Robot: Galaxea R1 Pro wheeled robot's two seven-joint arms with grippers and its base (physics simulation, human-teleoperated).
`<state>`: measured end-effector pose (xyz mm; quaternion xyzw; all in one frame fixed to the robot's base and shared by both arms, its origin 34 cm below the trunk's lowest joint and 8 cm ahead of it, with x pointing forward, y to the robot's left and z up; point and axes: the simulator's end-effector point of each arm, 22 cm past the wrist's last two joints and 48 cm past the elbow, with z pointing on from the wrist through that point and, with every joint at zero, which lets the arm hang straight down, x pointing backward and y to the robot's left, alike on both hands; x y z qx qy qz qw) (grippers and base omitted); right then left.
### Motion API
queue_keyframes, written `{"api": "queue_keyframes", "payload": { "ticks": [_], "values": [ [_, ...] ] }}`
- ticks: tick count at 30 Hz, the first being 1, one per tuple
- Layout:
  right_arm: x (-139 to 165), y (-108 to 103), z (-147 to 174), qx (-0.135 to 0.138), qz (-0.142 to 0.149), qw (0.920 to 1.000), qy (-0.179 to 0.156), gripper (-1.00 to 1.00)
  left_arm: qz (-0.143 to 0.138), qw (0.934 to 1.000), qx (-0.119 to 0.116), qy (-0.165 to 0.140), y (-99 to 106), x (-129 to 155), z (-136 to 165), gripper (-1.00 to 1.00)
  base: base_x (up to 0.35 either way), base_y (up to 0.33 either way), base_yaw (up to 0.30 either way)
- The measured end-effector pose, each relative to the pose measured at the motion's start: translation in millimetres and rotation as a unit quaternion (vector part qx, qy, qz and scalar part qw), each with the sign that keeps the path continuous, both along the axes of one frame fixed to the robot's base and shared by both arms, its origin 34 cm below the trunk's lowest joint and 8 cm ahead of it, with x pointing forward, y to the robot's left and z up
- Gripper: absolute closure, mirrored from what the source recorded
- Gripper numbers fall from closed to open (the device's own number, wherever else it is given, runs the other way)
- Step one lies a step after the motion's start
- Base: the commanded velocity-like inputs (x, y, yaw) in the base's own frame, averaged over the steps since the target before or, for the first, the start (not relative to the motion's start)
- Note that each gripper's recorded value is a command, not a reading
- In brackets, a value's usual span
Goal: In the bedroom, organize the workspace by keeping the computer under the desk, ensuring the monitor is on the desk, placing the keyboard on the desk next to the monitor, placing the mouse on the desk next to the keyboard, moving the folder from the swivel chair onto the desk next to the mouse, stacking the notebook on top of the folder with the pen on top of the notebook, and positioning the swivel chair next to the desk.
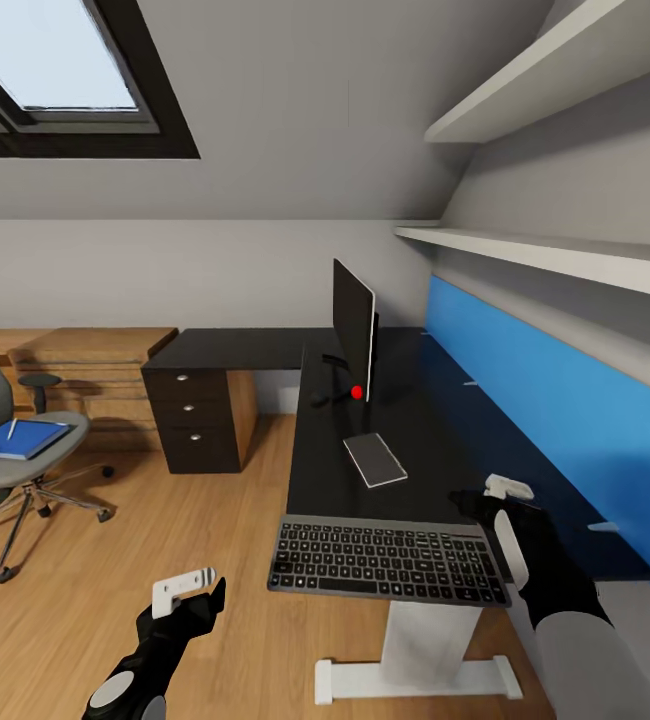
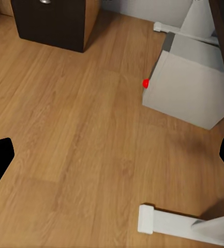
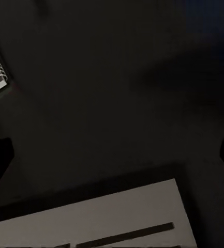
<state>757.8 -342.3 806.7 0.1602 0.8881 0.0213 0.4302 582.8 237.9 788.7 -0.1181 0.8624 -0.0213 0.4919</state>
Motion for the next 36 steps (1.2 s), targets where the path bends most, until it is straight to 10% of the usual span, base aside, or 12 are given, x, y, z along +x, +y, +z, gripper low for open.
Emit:
{"api": "queue_keyframes", "payload": {
  "ticks": [36],
  "values": [
    [-17, -21, -15, -0.071, -0.006, 0.9957, 0.060, -1.00, 0.000, 1.0000, -0.001, 0.000, 0, 0, 0, -1.00, 0.032, 0.000, 0.000]
  ]
}}
